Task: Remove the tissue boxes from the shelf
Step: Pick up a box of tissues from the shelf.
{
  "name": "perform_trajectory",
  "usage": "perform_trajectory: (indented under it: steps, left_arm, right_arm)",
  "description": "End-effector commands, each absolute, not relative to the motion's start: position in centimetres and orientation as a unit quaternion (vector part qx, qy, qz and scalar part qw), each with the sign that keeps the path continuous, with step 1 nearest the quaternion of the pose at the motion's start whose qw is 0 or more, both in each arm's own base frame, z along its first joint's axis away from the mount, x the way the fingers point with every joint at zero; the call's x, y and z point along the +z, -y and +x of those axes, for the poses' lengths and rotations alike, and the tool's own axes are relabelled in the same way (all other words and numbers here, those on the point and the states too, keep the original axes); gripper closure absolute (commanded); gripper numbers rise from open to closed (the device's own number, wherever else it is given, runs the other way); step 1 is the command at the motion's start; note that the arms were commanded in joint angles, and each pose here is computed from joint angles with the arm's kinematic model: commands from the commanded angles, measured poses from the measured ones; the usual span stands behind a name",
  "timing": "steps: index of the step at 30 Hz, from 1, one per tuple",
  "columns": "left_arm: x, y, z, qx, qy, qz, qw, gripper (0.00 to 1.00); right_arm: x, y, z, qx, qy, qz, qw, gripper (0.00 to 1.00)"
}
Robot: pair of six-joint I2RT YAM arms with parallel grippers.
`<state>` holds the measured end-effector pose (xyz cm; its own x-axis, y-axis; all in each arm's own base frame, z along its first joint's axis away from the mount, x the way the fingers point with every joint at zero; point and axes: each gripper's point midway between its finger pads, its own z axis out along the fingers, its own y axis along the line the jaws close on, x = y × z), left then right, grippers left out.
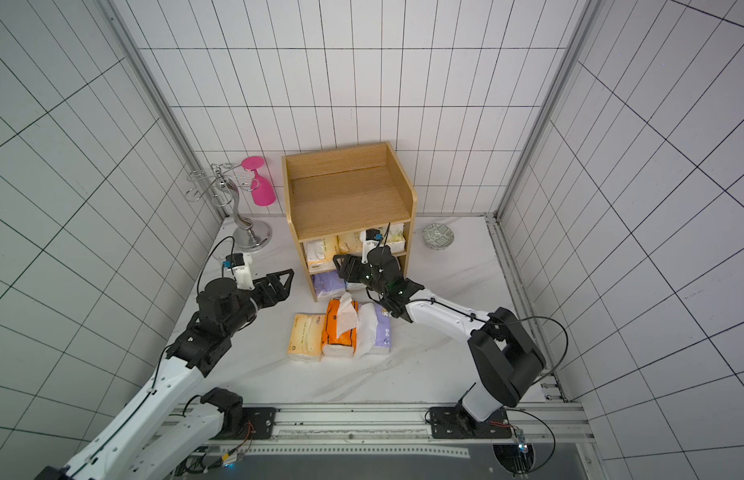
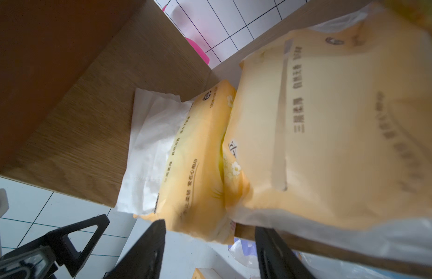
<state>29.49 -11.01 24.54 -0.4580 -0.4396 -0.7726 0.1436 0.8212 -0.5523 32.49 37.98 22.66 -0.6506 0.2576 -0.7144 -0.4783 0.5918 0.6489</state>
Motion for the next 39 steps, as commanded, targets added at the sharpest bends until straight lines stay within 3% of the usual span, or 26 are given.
perform_trajectory:
  steps: [1, 9, 17, 23, 39]
  left_arm:
    - [24.4, 11.1, 29.2, -0.289, -0.806, -0.085, 0.509, 0.02]
    - [24.3, 11.3, 29.0, -0.291, -0.807, -0.080, 0.507, 0.02]
    - [24.2, 11.3, 29.0, -0.292, -0.808, -0.079, 0.506, 0.02]
    - [23.9, 11.4, 29.0, -0.299, -0.808, -0.087, 0.500, 0.02]
    - [25.1, 11.5, 28.3, -0.322, -0.795, -0.093, 0.506, 0.02]
  right_arm:
    - [25.3, -39.7, 33.2, 0.464, -0.767, -0.080, 0.436, 0.36]
    - [24.8, -41.5, 33.5, 0.465, -0.770, -0.089, 0.427, 0.43]
    - [25.7, -41.7, 32.8, 0.469, -0.766, -0.106, 0.427, 0.78]
    - [26.3, -40.6, 31.5, 0.468, -0.765, -0.112, 0.428, 0.91]
    - [24.9, -36.1, 25.2, 0.434, -0.796, -0.156, 0.393, 0.99]
